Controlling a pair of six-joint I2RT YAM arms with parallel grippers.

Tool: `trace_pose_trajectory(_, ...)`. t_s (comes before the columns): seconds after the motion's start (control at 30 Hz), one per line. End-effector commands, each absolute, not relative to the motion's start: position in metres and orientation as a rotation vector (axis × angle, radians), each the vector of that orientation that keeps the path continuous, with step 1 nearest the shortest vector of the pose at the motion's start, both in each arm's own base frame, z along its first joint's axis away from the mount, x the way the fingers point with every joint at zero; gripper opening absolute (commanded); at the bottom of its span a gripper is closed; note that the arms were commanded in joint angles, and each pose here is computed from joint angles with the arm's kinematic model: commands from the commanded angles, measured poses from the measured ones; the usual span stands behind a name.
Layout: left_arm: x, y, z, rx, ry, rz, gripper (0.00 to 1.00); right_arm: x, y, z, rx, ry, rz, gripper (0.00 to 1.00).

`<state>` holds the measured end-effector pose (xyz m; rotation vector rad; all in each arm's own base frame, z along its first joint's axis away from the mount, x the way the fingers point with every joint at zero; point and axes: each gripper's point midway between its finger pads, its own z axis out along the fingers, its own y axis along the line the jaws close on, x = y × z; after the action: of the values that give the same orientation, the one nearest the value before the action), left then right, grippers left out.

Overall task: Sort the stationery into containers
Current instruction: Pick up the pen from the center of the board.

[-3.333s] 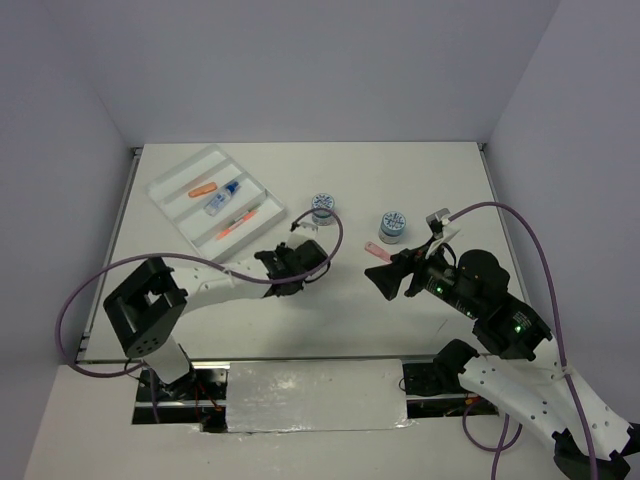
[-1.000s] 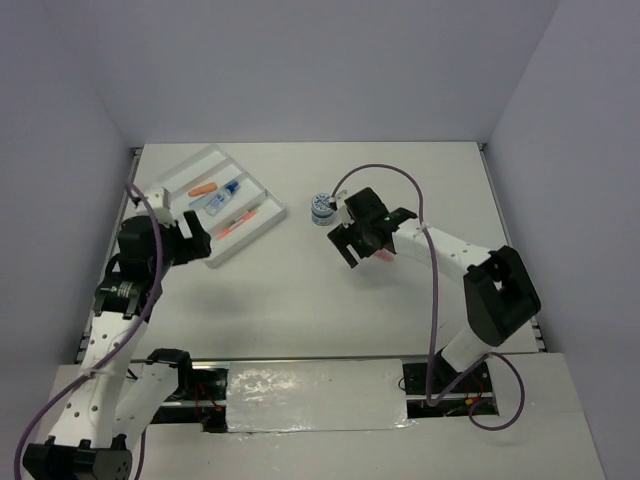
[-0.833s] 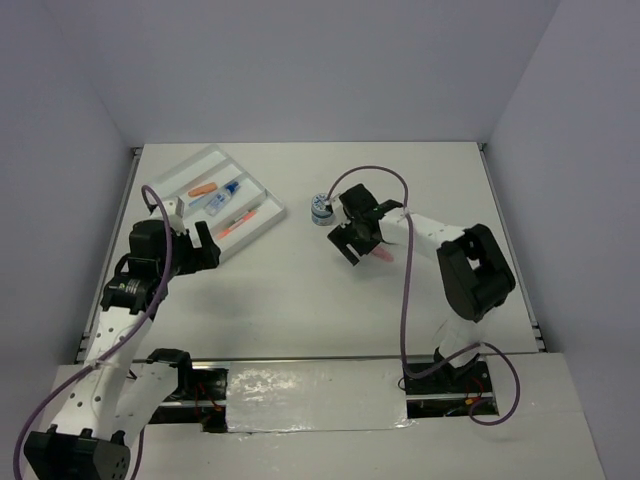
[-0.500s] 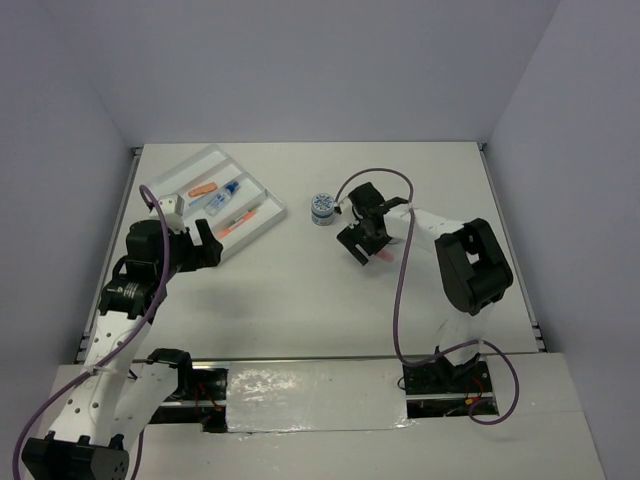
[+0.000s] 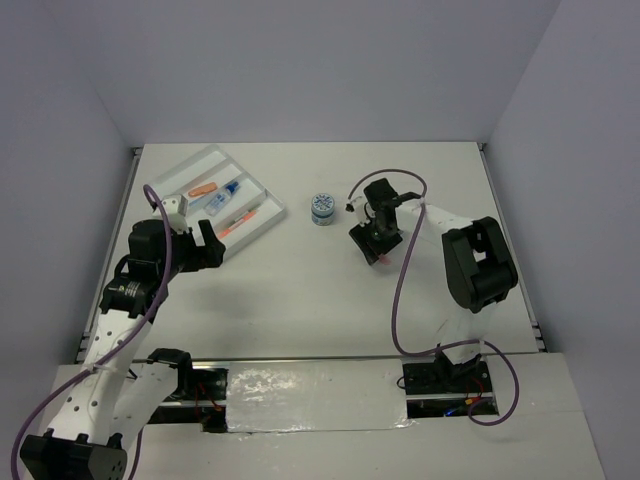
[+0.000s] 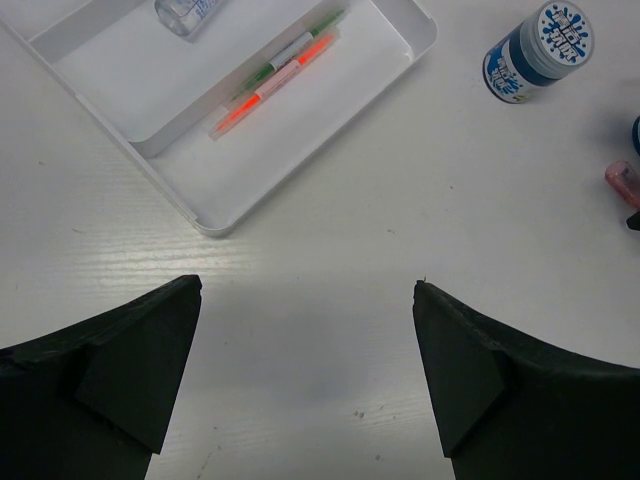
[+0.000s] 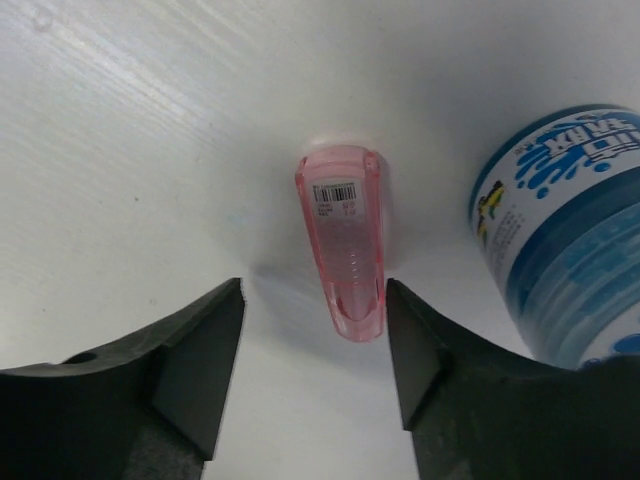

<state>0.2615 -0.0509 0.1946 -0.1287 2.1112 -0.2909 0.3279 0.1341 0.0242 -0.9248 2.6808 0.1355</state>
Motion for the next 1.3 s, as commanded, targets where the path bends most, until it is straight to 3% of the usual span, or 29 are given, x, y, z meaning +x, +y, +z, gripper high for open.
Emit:
trace_pose_trajectory(0.0, 0.267, -0.053, 0.216, -0.103, 2.044, -0.294, 0.99, 0.317, 0.141, 0.031, -0.938, 2.693, 0.224, 0.63)
trace_pose_trajectory(0.2, 0.267, -0.052, 0.215, -0.106, 2.048, -0.286, 0.99, 0.31, 0.141, 0.028, -0.923, 2.726, 0.242, 0.47)
trace_pose_trajectory(0.3, 0.267, -0.052, 0.214, -0.106, 2.05, -0.286, 0.99, 0.308, 0.138, 0.021, -0.895, 2.757, 0.206, 0.53)
trace_pose_trajectory(0.57, 0.268, -0.053, 0.213, -0.103, 2.058, -0.289, 0.99, 0.3, 0.137, 0.007, -0.8, 2.791, 0.13, 0.54)
trace_pose_trajectory(0.67, 0.268, -0.053, 0.211, -0.102, 2.064, -0.292, 0.99, 0.292, 0.138, 0.0, -0.787, 2.795, 0.117, 0.47)
trace_pose_trajectory(0.77, 0.268, -0.054, 0.211, -0.106, 2.064, -0.294, 0.99, 0.296, 0.141, 0.0, -0.775, 2.777, 0.105, 0.34)
trace_pose_trajectory(0.8, 0.268, -0.054, 0.212, -0.108, 2.061, -0.296, 0.99, 0.3, 0.143, 0.002, -0.748, 2.762, 0.108, 0.22)
trace_pose_trajectory(0.93, 0.266, -0.056, 0.216, -0.138, 2.05, -0.327, 0.99, 0.31, 0.151, 0.022, -0.652, 2.692, 0.116, 0.07)
trace_pose_trajectory(1.07, 0.26, -0.085, 0.217, -0.164, 2.039, -0.55, 0.99, 0.311, 0.186, 0.072, -0.532, 2.515, 0.259, 0.06)
trace_pose_trajectory(1.27, 0.248, -0.153, 0.265, -0.071, 1.796, -1.076, 0.99, 0.274, 0.287, 0.166, -0.487, 2.203, 0.608, 0.07)
